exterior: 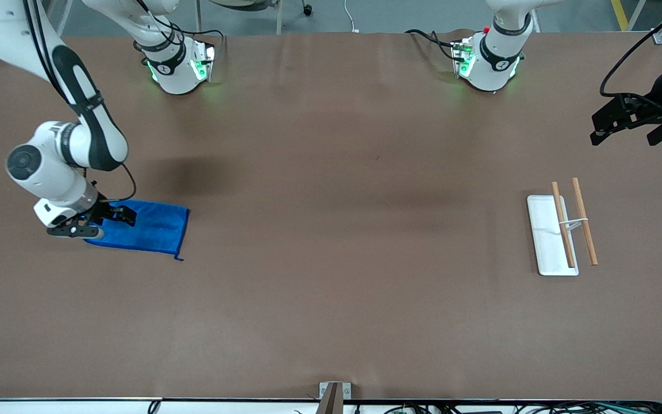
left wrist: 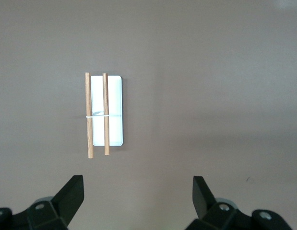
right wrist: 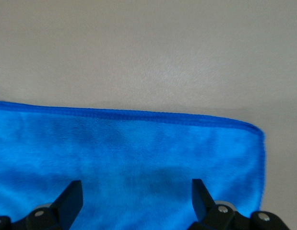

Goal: Right arm passes towel to left arm to hang
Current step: 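Close the right gripper on the blue towel's edge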

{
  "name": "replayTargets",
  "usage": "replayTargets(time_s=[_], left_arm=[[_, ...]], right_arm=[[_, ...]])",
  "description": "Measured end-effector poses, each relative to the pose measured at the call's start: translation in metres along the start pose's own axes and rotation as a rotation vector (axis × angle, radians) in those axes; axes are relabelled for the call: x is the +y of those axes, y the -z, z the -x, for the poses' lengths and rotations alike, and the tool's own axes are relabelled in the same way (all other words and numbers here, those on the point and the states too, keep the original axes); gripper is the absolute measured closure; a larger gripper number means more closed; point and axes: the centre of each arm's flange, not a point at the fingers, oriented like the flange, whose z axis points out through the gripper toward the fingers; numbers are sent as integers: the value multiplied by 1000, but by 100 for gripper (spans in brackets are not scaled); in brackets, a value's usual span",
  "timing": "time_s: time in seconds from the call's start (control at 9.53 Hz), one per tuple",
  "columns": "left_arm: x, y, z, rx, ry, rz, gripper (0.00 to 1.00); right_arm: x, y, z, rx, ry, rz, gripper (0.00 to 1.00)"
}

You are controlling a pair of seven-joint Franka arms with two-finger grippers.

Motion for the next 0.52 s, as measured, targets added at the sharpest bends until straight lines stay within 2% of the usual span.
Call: replayTargets(time_s=[0.21,0.42,0.52], left_arm=[[-1,-8,-5,-13,-1,4,0],[0,-11,-6,-15,-3,5,0],[4,-10,-6,-13,-11,6,0]], right_arm=[[-3,-20,7,-18,4,-2,2],[-3,-22,8,-19,4,-2,11],[-3,-26,10,-12,5,-2,29]])
